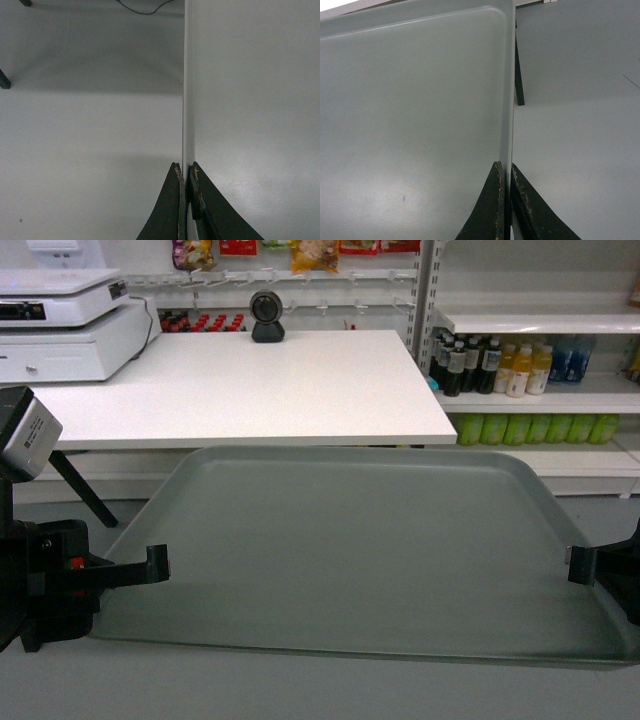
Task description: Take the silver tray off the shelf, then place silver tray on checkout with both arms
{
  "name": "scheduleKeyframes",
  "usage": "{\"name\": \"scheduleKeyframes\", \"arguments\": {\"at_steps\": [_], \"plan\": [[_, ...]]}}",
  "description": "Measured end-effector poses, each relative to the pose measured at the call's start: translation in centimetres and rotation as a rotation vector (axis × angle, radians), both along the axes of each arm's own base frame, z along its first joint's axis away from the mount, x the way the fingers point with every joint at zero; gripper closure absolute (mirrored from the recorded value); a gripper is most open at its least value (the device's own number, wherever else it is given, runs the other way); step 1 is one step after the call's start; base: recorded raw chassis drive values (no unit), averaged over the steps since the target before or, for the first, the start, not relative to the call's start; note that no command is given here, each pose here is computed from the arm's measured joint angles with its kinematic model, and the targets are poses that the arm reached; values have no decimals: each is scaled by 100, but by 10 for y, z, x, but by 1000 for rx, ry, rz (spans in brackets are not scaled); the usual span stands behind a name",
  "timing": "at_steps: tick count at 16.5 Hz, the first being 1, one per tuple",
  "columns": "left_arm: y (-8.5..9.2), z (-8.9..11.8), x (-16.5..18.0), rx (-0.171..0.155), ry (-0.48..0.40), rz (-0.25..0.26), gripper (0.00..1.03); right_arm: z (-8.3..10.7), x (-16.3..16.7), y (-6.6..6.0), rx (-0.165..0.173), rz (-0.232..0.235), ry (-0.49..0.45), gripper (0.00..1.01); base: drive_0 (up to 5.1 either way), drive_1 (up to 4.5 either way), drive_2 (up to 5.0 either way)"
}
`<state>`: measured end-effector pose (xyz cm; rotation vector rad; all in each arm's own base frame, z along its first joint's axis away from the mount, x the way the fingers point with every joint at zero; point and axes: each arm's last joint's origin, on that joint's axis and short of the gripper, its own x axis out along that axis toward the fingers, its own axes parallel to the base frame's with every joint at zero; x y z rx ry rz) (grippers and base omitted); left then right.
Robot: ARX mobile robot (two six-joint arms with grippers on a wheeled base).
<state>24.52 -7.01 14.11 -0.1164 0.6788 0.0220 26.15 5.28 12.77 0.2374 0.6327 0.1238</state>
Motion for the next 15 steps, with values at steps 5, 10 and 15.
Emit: {"name": "scheduleKeyframes", "arguments": {"at_steps": [5,10,15], "plan": [[0,0,0,0,1,0,100,0,0,0,1,-1,-3,98,-490,282,205],[2,-1,0,2,8,5,100,0,0,1,6,0,5,98,-11,157,-178],[1,0,0,2,5,6,100,0,0,1,5,-2,1,98,-15,412,-442]]}}
